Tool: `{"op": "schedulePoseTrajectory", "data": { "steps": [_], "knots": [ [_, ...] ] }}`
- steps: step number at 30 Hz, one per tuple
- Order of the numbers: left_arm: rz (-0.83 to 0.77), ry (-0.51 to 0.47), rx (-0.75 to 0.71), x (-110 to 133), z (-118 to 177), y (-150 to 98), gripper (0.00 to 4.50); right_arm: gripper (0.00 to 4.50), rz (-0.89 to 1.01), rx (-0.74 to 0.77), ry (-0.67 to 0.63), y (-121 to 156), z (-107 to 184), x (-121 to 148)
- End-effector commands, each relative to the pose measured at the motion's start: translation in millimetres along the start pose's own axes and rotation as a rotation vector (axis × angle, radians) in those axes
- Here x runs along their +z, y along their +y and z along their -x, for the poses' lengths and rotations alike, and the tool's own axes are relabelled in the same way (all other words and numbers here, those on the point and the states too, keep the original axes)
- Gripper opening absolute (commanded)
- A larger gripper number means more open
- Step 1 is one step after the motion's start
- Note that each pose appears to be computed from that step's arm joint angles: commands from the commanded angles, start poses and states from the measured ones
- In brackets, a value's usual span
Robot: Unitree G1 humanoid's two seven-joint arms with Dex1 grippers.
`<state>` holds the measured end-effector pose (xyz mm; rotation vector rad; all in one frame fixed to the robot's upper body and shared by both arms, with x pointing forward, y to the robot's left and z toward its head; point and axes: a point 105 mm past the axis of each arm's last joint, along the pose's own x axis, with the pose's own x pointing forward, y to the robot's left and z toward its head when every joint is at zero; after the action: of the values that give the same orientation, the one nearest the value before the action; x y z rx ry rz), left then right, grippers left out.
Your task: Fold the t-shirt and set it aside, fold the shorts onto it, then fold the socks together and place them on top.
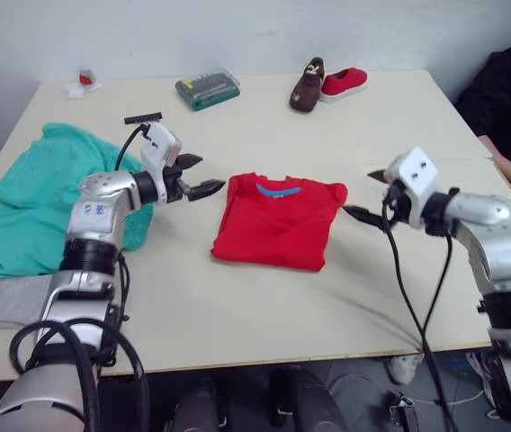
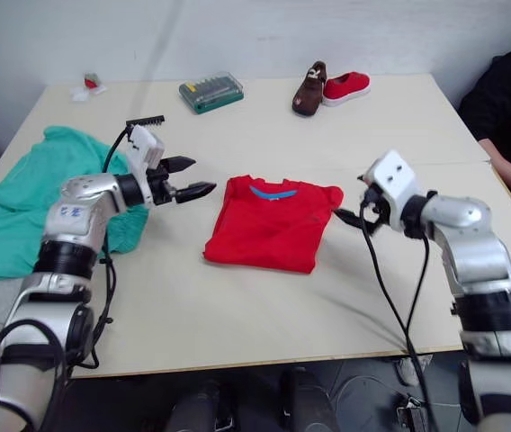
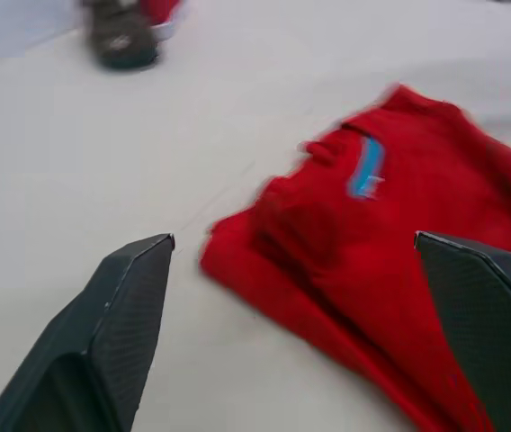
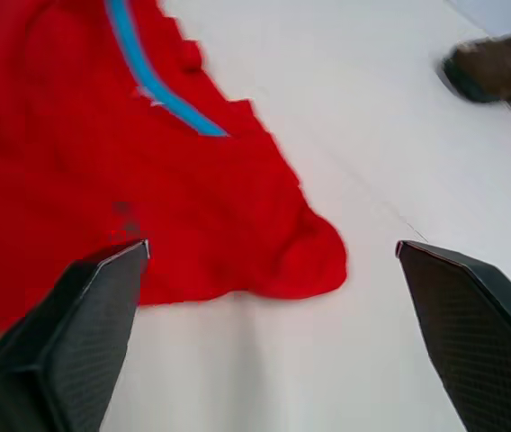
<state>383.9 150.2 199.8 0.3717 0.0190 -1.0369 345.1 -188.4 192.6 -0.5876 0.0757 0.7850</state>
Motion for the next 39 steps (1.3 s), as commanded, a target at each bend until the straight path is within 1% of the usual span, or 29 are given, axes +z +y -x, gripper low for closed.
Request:
{"op": "schedulePoseTrajectory", "data": {
  "steps": [1,3,5,7,10,12,13,14,15,17,21,25,27,29,31,35,39],
  "knots": [
    [-0.225,0.091,-0.247,-5,5,-48,4.45,4.5,0.182,0.11,-0.07,35,11,22],
    [-0.335,0.16,-0.331,-18,5,-66,4.45,4.5,0.28,0.183,-0.042,59,11,13],
    [-0.424,0.203,-0.388,-27,4,-76,4.45,4.5,0.324,0.218,-0.029,72,8,6],
    [-0.489,0.225,-0.407,-32,2,-79,4.45,4.5,0.36,0.223,-0.024,77,4,2],
    [-0.566,0.216,-0.371,-36,-10,-75,4.45,4.5,0.488,0.251,-0.009,96,-12,-8],
    [-0.595,0.223,-0.358,-41,-14,-72,4.45,4.5,0.53,0.225,0.008,96,-23,-14],
    [-0.6,0.227,-0.347,-43,-16,-70,4.29,4.13,0.548,0.213,0.019,95,-28,-17],
    [-0.605,0.233,-0.342,-45,-17,-68,4.07,3.9,0.571,0.206,0.022,94,-32,-18],
    [-0.611,0.238,-0.338,-47,-19,-66,3.86,3.57,0.582,0.203,0.022,94,-35,-19],
    [-0.613,0.254,-0.327,-52,-21,-62,3.21,2.84,0.561,0.196,0.023,95,-41,-22],
    [-0.617,0.278,-0.339,-61,-22,-62,1.93,1.41,0.582,0.204,0.047,97,-47,-30],
    [-0.594,0.273,-0.332,-63,-22,-61,0.62,0.0,0.591,0.199,0.026,96,-46,-27],
    [-0.558,0.294,-0.407,-69,-14,-71,0.02,0.0,0.617,0.215,-0.001,97,-41,-22],
    [-0.499,0.31,-0.526,-75,1,-89,0.02,0.0,0.646,0.259,-0.044,104,-33,-16],
    [-0.428,0.306,-0.588,-74,13,-102,0.02,0.0,0.674,0.342,-0.094,117,-19,-13],
    [-0.332,0.32,-0.651,-69,36,-127,0.02,0.0,0.681,0.435,-0.141,136,5,-12],
    [-0.291,0.357,-0.646,-73,51,-144,0.02,0.0,0.664,0.463,-0.147,148,18,-15]
  ]
}}
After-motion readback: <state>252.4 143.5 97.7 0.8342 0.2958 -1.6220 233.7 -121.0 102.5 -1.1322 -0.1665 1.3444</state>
